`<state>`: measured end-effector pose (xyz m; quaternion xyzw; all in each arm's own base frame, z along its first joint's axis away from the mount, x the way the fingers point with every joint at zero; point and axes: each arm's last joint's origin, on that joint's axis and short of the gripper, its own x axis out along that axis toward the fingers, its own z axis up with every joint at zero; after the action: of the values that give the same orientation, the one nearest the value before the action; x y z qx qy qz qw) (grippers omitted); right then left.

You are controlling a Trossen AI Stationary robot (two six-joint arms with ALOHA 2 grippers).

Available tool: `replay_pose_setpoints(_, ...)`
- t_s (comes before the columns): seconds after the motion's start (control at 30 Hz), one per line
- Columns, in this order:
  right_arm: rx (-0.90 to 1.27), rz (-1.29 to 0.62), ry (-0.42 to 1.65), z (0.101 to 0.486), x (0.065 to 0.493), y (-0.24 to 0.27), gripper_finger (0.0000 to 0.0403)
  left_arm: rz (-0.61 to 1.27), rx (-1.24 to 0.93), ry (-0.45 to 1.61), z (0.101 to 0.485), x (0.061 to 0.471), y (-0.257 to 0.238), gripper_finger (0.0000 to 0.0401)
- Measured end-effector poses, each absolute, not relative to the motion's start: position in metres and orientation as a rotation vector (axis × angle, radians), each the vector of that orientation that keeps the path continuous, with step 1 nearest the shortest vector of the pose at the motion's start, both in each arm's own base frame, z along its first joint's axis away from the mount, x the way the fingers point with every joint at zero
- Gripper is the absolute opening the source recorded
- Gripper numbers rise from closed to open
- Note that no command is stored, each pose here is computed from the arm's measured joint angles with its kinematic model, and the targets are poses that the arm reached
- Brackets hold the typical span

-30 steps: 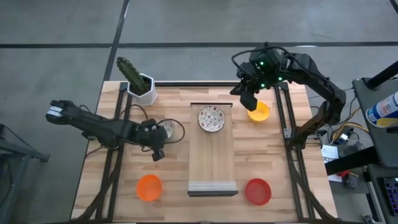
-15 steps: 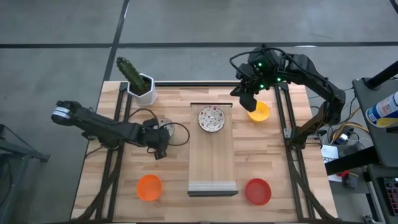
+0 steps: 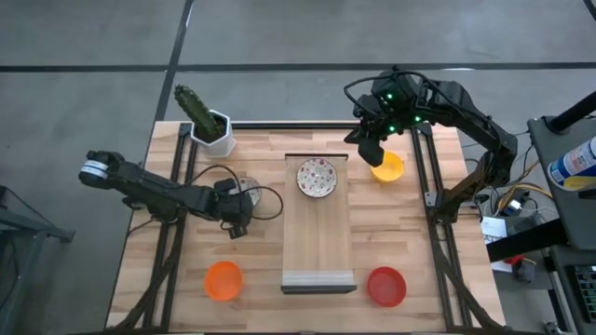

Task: Pick & Place Mini bowls
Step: Stack the white bowl on top of the white bowl on the shelf

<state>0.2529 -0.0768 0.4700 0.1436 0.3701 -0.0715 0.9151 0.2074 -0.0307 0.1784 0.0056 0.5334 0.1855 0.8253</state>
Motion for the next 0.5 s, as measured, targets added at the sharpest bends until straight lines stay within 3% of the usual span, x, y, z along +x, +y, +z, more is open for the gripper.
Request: replay_pose_setpoints(0.5,0.301,-0.152,0.76,0.4698,0.2538,-0.0772,0.0008,0.392,0.022,1.1,0.1725,0.2111,-0.0216,0.0091)
